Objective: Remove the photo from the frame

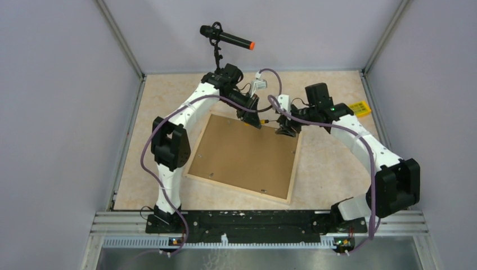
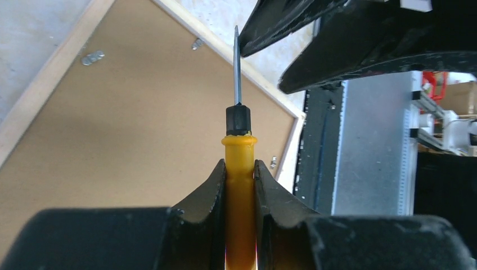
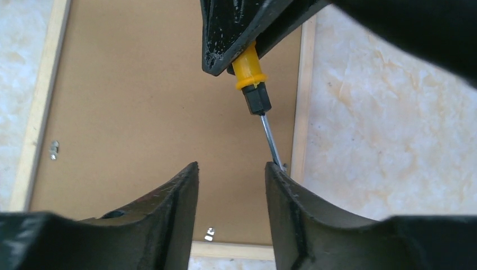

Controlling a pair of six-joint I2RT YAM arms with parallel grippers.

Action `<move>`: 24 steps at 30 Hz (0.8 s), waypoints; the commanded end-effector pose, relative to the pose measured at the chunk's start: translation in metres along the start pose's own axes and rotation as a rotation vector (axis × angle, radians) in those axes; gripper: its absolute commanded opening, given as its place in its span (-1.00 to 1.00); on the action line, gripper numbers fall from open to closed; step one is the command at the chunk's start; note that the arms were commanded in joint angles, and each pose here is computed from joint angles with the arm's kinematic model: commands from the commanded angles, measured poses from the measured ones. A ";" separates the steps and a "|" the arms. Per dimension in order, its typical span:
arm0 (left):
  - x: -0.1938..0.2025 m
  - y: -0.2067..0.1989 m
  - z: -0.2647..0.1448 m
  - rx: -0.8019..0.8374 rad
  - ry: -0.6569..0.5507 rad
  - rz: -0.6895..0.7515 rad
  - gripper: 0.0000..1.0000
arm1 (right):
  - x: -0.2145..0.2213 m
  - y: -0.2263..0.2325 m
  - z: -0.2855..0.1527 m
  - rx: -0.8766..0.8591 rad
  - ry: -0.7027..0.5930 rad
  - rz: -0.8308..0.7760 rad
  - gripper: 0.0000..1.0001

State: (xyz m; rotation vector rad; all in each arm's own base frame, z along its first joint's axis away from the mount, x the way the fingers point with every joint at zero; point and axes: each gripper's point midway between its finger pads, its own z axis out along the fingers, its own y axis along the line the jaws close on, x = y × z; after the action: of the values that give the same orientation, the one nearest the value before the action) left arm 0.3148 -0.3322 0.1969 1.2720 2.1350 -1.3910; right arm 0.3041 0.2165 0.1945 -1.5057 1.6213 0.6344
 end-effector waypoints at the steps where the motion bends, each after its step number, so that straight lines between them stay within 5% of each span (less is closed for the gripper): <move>1: -0.012 -0.052 -0.013 0.136 -0.051 0.025 -0.96 | -0.012 -0.007 0.009 0.028 0.001 -0.185 -0.15; 11: -0.001 -0.046 -0.017 0.149 -0.049 -0.048 -1.00 | -0.018 -0.005 0.011 0.088 0.061 -0.259 -0.21; 18: 0.011 -0.042 -0.019 0.136 -0.024 -0.064 -0.99 | -0.039 0.000 -0.013 0.158 0.007 -0.362 0.11; 24: 0.014 -0.052 -0.013 0.172 -0.004 -0.068 -0.98 | -0.033 -0.010 0.005 0.153 0.052 -0.371 0.15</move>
State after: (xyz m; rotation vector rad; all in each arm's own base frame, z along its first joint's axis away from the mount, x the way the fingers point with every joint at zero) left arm 0.2863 -0.3194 0.1980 1.2177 2.2018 -1.5759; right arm 0.2993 0.2253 0.2144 -1.6438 1.4011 0.3152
